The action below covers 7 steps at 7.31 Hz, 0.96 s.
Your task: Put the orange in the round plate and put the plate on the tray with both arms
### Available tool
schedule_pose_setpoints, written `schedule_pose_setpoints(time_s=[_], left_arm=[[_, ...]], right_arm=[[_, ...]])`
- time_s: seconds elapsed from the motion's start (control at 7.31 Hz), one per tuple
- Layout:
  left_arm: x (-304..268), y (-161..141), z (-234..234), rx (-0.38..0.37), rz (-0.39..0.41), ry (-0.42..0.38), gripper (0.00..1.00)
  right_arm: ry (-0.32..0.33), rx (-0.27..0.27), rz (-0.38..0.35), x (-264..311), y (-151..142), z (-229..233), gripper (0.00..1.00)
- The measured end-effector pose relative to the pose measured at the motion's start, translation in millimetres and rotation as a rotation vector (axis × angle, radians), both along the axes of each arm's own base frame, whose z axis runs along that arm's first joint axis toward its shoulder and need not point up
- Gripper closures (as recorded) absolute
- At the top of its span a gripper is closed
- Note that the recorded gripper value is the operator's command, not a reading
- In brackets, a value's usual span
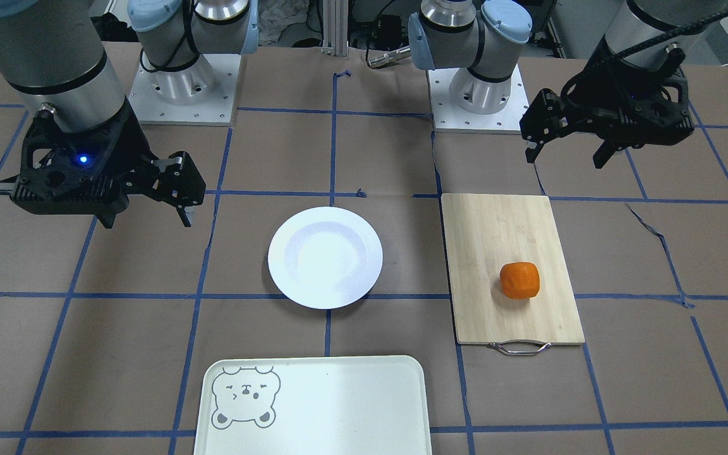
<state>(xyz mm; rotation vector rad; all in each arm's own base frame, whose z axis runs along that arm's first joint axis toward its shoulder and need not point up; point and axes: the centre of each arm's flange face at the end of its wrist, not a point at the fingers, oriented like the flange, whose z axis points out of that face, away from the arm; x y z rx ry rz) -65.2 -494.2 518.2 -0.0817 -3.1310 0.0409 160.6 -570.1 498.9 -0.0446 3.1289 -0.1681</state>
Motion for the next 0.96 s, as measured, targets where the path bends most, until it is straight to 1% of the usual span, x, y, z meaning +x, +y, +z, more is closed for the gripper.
schedule_pose_setpoints(time_s=[0.27,0.96], left_arm=[[-0.3,2.9,0.6,-0.001,0.0,0.0,0.0],[3.8,-1.0,-8.0,0.015,0.006,0.001,0.0]], right_arm=[[0.0,0.0,0.0,-0.1,-0.3,-0.3,0.0],[0.0,-0.001,-0.001,-1.1,-0.9,-0.4,0.0]])
